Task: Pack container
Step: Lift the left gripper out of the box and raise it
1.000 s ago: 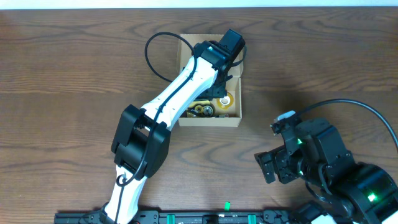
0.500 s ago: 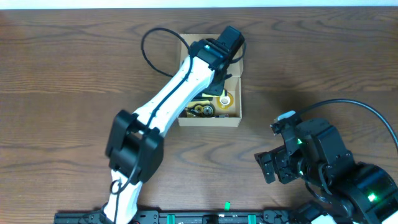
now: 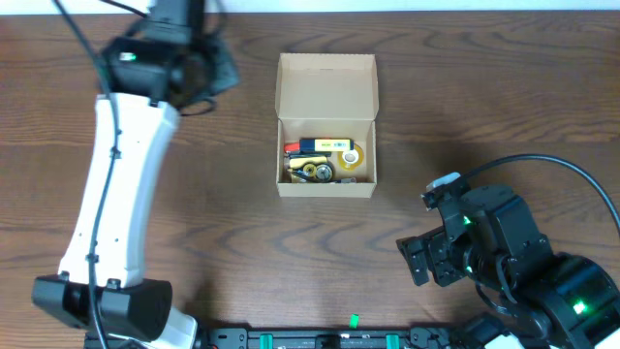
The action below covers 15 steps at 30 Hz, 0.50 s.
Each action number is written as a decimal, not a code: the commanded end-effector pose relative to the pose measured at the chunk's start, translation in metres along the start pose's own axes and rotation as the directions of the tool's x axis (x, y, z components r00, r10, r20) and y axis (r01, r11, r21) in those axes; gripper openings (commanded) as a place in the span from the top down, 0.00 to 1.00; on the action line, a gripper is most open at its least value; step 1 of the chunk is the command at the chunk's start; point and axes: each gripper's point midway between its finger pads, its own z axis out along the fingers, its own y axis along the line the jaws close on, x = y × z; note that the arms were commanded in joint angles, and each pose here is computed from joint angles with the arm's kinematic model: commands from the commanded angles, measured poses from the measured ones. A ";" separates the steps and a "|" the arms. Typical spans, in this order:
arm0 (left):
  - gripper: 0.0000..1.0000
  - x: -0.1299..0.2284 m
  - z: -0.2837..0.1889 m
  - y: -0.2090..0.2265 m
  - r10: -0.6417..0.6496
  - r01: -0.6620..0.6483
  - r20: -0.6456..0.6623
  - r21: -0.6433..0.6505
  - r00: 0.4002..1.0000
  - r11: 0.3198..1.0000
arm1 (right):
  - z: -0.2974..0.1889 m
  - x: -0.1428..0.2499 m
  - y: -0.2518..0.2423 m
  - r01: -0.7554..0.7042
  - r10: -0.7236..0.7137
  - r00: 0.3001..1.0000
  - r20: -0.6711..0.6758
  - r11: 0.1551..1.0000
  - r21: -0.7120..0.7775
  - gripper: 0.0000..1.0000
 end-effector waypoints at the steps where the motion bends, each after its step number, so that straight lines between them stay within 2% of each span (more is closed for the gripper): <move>1: 0.94 -0.008 -0.002 0.004 0.319 -0.317 0.014 0.163 0.948 0.934 | 0.000 0.001 0.001 0.005 -0.005 1.000 0.000 1.000 -0.004 0.01; 6: 0.94 -0.019 0.017 0.033 0.411 -0.406 0.017 0.203 0.912 0.891 | 0.000 0.001 0.001 0.005 -0.005 1.000 0.000 1.000 -0.004 0.01; 9: 0.94 -0.020 0.035 0.044 0.417 -0.402 0.003 0.279 0.909 0.872 | 0.000 0.001 0.001 0.005 -0.005 1.000 0.000 1.000 -0.004 0.01; 15: 0.94 -0.004 0.079 0.050 0.449 -0.401 -0.096 0.315 0.888 0.860 | 0.000 0.001 0.001 0.005 -0.005 1.000 0.000 1.000 -0.004 0.01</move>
